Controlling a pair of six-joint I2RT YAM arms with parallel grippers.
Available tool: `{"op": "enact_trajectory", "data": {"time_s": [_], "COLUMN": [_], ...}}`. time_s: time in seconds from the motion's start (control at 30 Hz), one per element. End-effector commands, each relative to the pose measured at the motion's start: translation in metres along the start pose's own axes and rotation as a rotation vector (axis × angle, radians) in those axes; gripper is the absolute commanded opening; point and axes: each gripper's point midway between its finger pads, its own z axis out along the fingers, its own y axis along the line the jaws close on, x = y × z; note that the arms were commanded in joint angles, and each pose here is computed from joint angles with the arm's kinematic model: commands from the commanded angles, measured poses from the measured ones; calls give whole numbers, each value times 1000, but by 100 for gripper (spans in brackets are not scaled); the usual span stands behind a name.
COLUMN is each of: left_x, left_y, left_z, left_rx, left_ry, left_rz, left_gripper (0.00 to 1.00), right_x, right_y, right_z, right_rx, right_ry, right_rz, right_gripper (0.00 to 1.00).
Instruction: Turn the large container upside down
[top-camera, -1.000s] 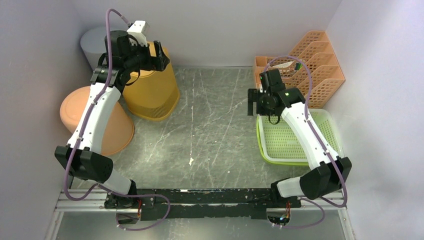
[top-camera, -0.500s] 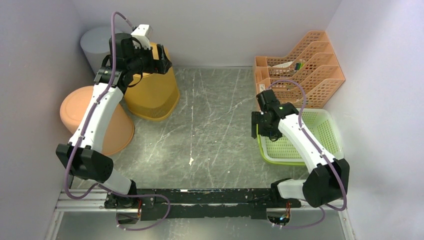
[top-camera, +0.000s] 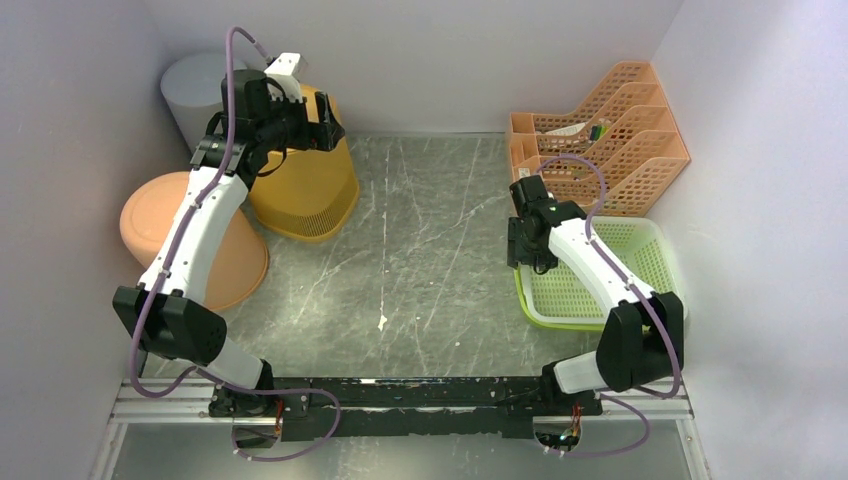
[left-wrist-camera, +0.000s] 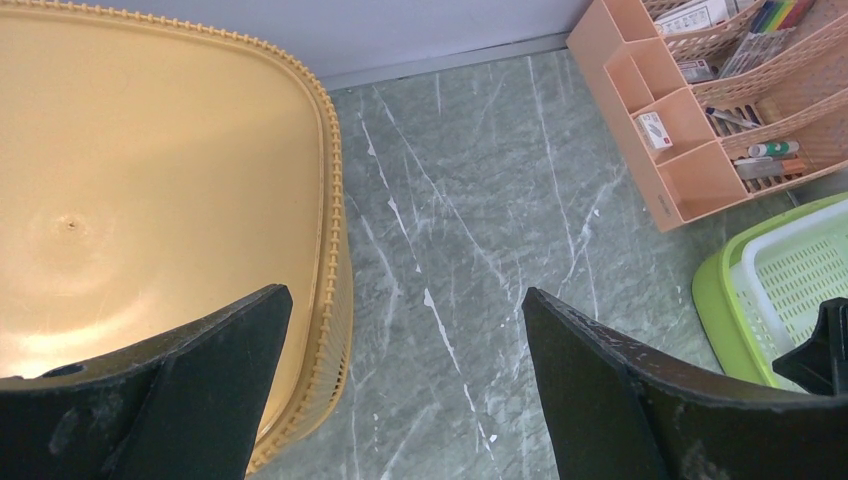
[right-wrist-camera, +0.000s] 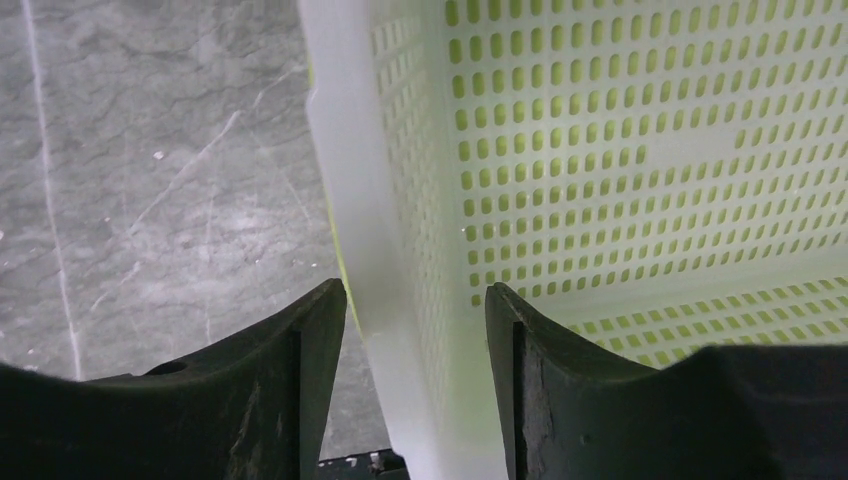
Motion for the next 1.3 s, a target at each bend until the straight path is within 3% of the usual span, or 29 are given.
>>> {"op": "enact_trajectory", "data": {"time_s": [0.0, 0.17, 0.47, 0.53, 0.63, 0.77, 0.93, 1.27], "left_x": [-14, -10, -9, -10, -10, -10, -12, -20], "left_y": [-7, -6, -5, -4, -4, -5, -5, -9], "left_z": [-7, -5, -5, -7, -8, -10, -13, -19], "left_rx": [18, 17, 10, 4, 0, 1, 0, 6], "left_ry": [-54, -45, -38, -38, -38, -41, -48, -72], "left_rz": [19, 18, 18, 21, 23, 21, 22, 22], "left_gripper": [99, 99, 99, 99, 99, 99, 99, 99], "right_x": [-11, -8, -2, 1, 2, -4, -38, -120], "right_y": [-15, -19, -13, -11, -9, -6, -7, -12], "right_z": [7, 17, 32, 36, 39, 31, -9, -133], "right_rx": [73, 97, 74, 66, 54, 27, -3, -87], "right_ry": [-40, -27, 12, 25, 39, 21, -89, -333], "right_rz": [26, 19, 34, 30, 24, 15, 27, 81], "right_gripper": [53, 52, 41, 32, 10, 0, 0, 0]}}
